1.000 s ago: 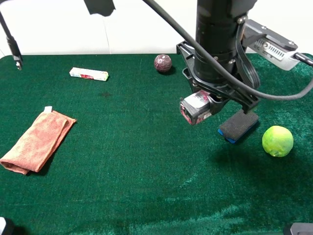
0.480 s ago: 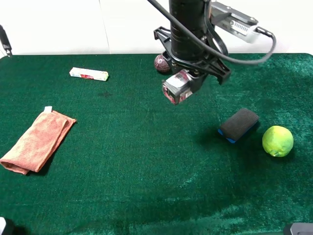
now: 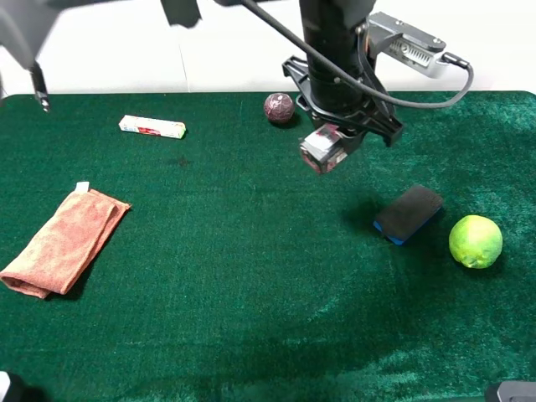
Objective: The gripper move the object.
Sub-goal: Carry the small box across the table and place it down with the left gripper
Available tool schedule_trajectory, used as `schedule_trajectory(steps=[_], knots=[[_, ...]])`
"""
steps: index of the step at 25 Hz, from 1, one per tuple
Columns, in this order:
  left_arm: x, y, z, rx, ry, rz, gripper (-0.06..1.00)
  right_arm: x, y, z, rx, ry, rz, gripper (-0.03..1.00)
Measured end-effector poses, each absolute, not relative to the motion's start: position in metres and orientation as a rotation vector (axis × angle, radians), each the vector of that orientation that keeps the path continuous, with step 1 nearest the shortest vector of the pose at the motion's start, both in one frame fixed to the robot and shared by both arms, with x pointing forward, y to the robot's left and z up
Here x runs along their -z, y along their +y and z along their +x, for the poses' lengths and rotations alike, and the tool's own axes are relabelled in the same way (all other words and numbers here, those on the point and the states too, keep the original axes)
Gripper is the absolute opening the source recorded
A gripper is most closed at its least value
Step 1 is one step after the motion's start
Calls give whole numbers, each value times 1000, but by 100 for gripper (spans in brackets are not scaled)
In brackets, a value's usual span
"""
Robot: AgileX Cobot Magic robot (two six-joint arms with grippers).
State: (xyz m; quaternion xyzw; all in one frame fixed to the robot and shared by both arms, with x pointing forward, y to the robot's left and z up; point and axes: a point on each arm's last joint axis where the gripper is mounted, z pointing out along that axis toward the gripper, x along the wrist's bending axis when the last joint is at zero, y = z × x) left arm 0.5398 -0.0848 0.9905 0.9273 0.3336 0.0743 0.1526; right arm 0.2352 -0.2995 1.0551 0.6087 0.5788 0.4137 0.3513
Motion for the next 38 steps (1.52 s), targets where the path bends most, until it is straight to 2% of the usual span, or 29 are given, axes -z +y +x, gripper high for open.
schedule_trajectory(steps=[21,38], knots=[[-922,-124,566,-276,857,2385,48,-1055,-299,235,-1080,1500,1577,70],[-880,-128,569,-245,923,2380,48,-1055,-298,235,-1089,1504,1581,70]])
